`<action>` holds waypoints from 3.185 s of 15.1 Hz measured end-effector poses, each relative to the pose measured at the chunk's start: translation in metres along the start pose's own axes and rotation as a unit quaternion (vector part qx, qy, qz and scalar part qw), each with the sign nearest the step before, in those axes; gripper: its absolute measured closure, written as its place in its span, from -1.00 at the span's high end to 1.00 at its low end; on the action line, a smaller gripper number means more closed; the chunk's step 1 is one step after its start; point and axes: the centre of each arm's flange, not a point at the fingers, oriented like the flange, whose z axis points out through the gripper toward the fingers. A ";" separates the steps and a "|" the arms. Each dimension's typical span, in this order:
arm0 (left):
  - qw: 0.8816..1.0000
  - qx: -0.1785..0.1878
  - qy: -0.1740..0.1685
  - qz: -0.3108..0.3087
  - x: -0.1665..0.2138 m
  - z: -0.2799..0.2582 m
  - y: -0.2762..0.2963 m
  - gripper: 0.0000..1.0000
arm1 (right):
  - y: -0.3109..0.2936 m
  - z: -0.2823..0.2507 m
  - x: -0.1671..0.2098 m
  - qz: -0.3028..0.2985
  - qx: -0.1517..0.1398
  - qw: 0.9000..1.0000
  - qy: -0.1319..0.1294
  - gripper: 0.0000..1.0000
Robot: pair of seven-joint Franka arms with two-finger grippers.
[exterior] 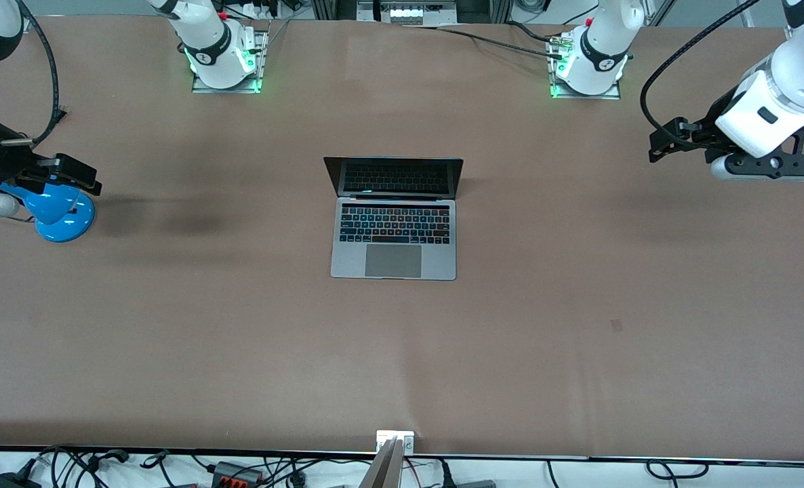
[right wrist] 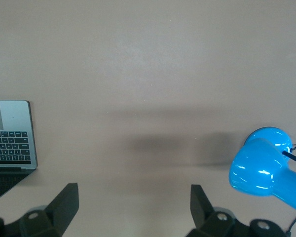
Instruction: Close laptop with both arms from behind
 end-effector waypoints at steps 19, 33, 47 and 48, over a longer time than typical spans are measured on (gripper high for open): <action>0.999 0.005 -0.046 0.013 -0.004 0.014 0.001 0.05 | 0.005 -0.009 -0.005 0.003 0.000 1.000 -0.012 1.00; 0.985 -0.061 -0.153 0.059 -0.025 0.036 0.040 -0.98 | -0.049 0.055 0.001 -0.043 -0.006 0.994 -0.097 -0.98; 0.978 -0.069 -0.169 0.104 -0.035 0.131 0.143 -0.98 | -0.096 0.068 -0.023 -0.059 0.045 0.986 -0.147 -0.98; 0.980 -0.068 -0.160 0.101 -0.038 0.138 0.150 -0.98 | -0.108 0.070 -0.029 -0.056 0.042 0.986 -0.150 -0.98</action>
